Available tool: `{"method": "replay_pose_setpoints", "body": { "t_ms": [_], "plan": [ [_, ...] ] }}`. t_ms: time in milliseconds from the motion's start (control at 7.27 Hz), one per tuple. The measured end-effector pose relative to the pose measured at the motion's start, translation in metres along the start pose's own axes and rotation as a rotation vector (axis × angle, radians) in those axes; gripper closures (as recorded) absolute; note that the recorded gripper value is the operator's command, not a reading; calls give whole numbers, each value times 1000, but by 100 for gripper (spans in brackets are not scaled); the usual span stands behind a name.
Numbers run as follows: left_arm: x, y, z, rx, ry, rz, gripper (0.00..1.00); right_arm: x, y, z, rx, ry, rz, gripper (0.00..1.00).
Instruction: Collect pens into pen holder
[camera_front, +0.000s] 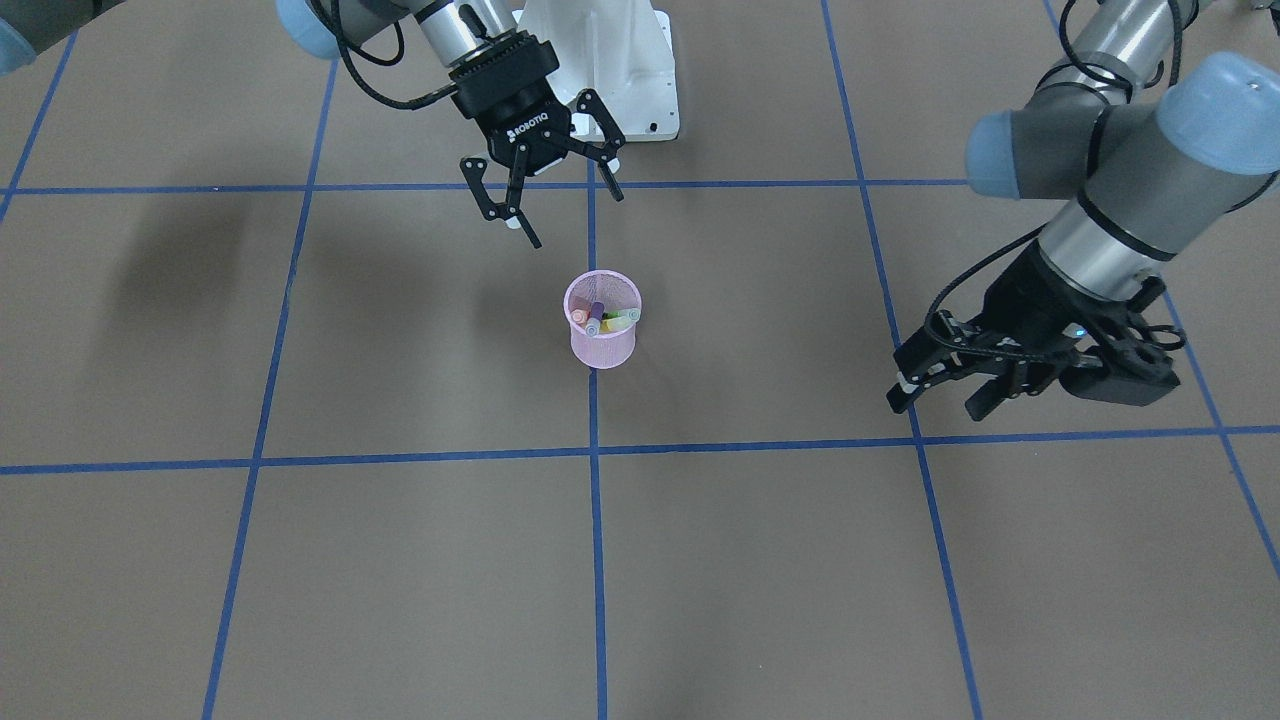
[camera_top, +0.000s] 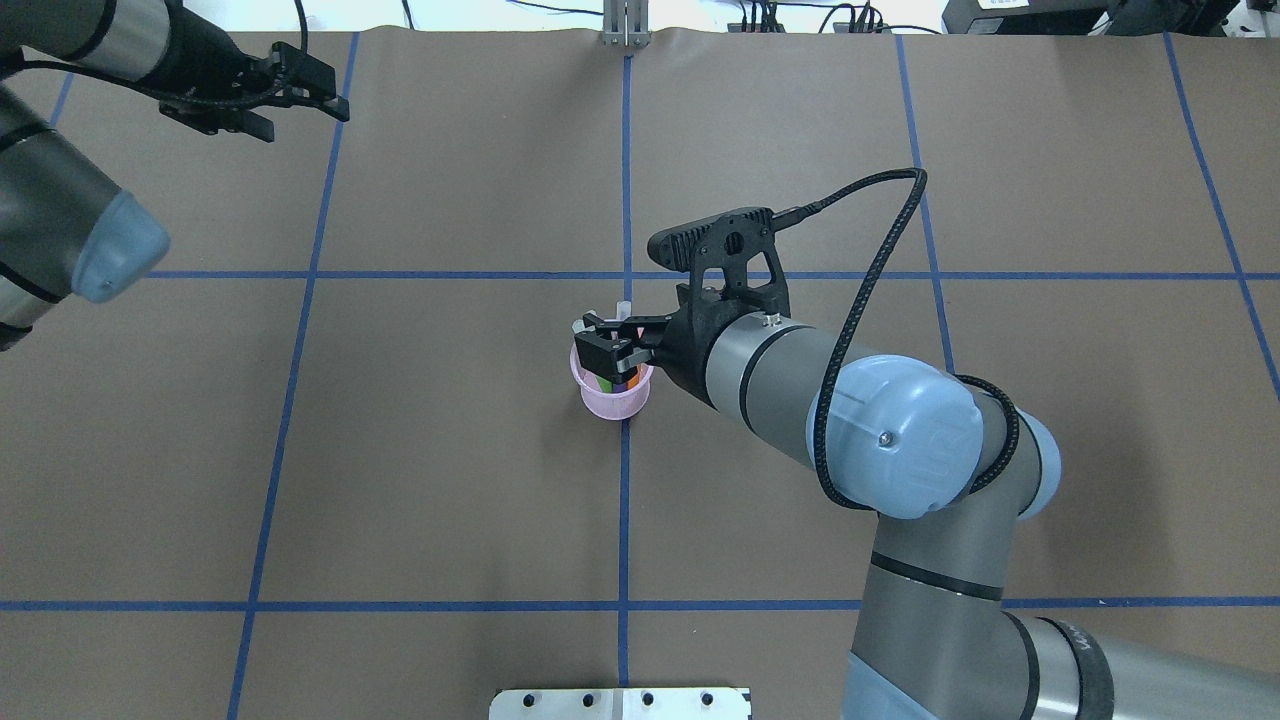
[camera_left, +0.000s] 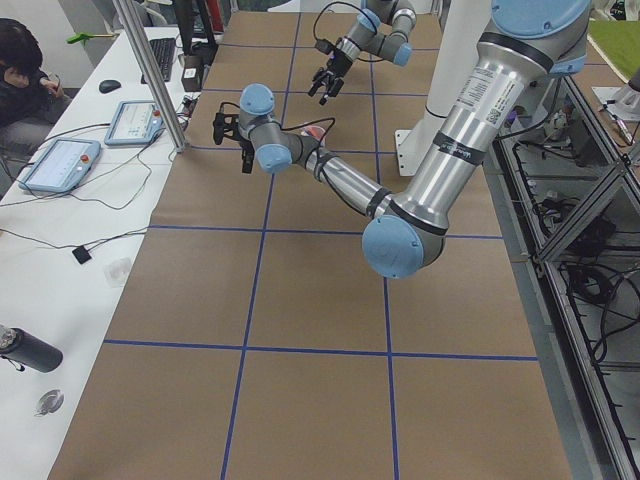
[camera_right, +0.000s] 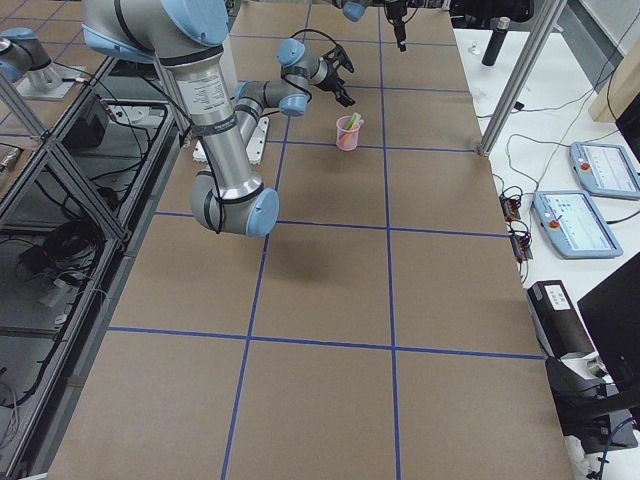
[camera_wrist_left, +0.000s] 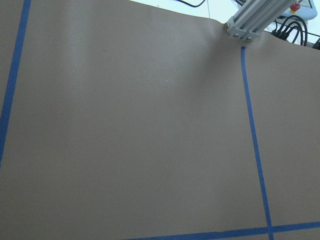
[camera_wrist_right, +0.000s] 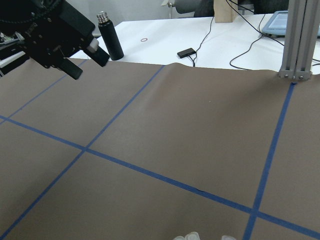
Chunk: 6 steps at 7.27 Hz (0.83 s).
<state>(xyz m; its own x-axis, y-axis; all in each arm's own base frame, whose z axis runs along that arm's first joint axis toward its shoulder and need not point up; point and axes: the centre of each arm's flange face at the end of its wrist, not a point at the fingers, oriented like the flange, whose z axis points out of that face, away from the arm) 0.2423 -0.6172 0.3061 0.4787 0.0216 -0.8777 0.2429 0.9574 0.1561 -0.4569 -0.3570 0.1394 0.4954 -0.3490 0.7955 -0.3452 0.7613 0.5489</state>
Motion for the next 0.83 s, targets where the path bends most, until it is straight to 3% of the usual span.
{"method": "replay_pose_setpoints", "body": {
  "t_ms": [138,275,413,550,826],
  "plan": [
    [-29,-19,-17,-18,-113,64,0,22,-13,-3,-125,58,86,0],
    [-61,-31,-33,-29,-231,125,0,69,-42,-11,-282,115,189,0],
    [-95,-33,-43,-35,-318,158,0,127,-73,-27,-376,152,275,0],
    [-132,-36,-56,-36,-373,175,0,182,-85,-38,-420,192,294,0],
    [-218,-47,-91,-52,-434,192,0,297,-80,-57,-455,308,252,0]
  ]
}}
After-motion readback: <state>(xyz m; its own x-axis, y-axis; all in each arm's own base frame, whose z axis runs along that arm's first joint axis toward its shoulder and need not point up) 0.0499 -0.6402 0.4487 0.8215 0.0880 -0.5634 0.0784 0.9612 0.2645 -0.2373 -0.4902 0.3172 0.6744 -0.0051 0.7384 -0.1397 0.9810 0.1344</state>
